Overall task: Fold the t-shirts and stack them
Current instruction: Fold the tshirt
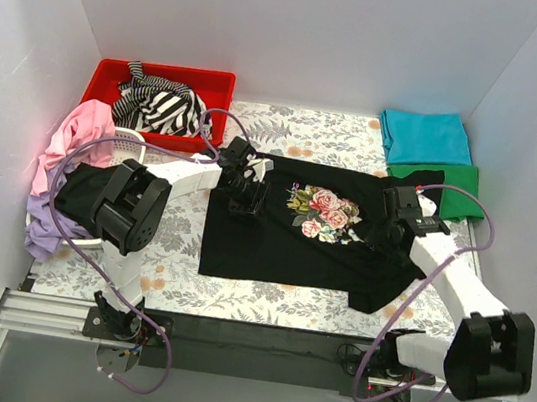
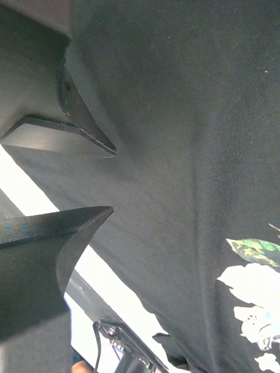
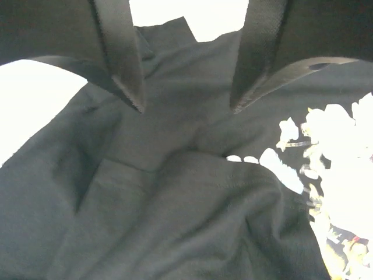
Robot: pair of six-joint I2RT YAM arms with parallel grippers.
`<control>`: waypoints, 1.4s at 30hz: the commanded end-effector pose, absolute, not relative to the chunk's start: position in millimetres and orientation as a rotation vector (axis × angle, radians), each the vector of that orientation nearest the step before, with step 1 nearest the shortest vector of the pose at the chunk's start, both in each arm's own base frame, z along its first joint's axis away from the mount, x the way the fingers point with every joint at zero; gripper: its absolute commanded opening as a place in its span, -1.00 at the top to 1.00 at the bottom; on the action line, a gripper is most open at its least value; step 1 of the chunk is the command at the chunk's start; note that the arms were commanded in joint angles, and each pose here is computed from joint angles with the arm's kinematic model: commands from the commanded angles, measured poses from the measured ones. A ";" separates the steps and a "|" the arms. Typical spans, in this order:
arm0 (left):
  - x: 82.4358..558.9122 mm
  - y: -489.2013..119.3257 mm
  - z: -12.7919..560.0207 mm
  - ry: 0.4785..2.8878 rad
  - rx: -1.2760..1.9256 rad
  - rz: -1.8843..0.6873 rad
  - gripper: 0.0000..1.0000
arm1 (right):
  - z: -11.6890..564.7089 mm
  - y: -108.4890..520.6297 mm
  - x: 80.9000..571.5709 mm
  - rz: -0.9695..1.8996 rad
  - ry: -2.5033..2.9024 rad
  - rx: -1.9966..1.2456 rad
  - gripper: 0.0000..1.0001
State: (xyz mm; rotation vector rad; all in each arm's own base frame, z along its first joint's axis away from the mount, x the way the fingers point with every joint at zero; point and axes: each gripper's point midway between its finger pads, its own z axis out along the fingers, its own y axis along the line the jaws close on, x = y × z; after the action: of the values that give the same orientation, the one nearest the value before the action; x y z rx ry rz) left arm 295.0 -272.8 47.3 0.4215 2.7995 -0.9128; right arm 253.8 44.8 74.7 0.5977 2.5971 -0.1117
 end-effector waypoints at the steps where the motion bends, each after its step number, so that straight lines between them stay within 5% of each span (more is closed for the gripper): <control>1: 302.9 -275.5 59.4 2.753 0.453 -0.917 0.24 | 77.2 37.0 228.8 -0.113 2.574 0.639 -0.39; 11: 297.1 -281.5 58.3 2.759 0.467 -0.991 0.24 | 47.5 25.9 162.3 -0.010 2.457 0.959 -0.50; 42: 295.7 -280.8 50.1 2.784 0.447 -0.988 0.24 | 26.1 23.3 156.4 -0.167 2.590 0.938 -0.31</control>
State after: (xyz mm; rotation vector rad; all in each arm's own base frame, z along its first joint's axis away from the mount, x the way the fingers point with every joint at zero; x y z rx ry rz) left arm 290.7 -277.9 48.1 0.4371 2.8007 -0.9748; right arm 142.0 19.7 21.6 0.9609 2.6327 -0.2085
